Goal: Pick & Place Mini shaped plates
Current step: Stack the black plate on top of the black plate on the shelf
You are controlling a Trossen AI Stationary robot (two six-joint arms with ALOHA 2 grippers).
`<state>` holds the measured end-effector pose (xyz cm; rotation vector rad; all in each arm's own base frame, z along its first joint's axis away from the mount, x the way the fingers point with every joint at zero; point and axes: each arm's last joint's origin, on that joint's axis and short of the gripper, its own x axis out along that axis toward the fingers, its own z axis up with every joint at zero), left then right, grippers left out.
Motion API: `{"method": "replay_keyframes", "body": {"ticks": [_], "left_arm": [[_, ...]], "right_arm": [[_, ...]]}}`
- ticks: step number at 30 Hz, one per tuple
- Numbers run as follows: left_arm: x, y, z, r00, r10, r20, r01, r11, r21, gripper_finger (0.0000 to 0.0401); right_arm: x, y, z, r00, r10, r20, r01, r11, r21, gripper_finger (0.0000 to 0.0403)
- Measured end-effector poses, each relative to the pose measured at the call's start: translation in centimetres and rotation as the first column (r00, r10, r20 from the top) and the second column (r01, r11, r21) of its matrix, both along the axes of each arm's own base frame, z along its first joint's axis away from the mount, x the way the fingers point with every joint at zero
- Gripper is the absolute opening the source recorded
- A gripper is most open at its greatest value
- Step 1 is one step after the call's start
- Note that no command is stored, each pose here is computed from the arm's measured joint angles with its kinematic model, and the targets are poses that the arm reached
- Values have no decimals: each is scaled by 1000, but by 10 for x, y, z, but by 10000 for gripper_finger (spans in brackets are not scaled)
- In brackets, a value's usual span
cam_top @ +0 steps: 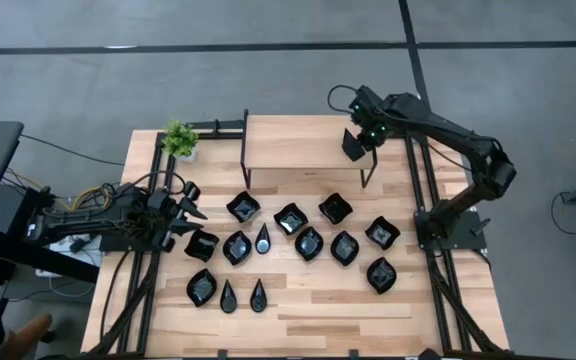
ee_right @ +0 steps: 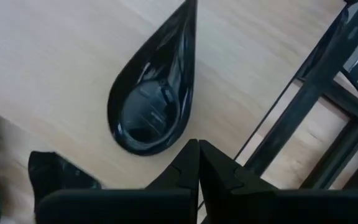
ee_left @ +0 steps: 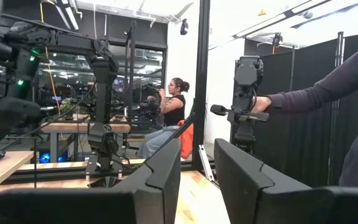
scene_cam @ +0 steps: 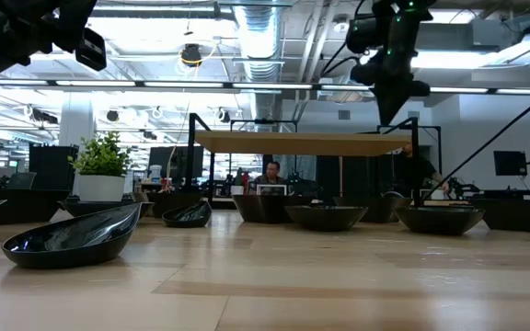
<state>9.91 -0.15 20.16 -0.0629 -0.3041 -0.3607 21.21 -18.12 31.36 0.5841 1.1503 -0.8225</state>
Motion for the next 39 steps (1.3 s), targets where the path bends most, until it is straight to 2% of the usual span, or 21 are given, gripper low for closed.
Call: {"method": "replay_keyframes", "body": {"ticks": [8,26,39], "left_arm": [[0,0,1,1000,0,6,0,1000,1,99],[-1,0,2,1000,0,20,0,1000,2,99],[-1,0,3,999,0,37,0,1000,4,99]], "right_arm": [[-4,-2,-16,1000,-15,-19,15,1000,27,0],[-1,-10,-14,999,-28,41,29,999,-21,0],[1,-6,-14,999,-12,36,13,1000,-20,0]]}}
